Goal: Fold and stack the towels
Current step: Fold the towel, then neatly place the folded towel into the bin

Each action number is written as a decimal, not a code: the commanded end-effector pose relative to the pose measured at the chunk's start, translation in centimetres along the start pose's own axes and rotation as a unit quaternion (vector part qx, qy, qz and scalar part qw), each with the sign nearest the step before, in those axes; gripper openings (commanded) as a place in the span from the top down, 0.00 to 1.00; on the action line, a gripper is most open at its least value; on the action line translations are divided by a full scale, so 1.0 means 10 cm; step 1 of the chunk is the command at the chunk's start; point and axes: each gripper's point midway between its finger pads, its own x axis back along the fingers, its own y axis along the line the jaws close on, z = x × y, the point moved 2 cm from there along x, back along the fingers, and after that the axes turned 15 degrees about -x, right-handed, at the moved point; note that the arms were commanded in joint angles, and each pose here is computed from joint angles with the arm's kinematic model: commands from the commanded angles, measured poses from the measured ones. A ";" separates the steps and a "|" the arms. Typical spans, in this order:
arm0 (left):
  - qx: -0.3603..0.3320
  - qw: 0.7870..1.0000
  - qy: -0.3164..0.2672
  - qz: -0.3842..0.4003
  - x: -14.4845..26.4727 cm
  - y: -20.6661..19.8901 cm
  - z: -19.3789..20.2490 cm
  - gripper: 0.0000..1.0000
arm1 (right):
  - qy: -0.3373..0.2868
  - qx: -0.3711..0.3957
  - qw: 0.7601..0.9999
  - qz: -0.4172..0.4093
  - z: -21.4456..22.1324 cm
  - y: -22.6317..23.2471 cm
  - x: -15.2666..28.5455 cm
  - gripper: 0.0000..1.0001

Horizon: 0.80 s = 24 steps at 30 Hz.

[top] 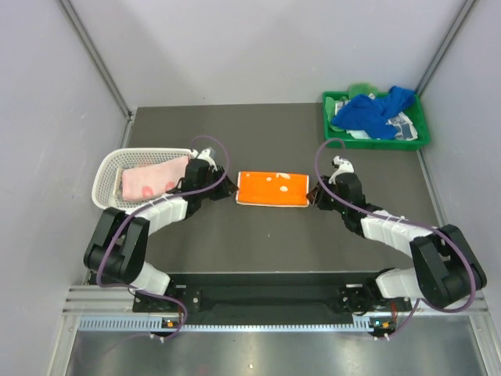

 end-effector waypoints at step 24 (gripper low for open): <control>0.018 0.995 0.101 -0.009 -0.51 -0.05 0.25 0.75 | 0.073 -0.054 0.995 0.039 0.49 -0.03 -0.43 0.74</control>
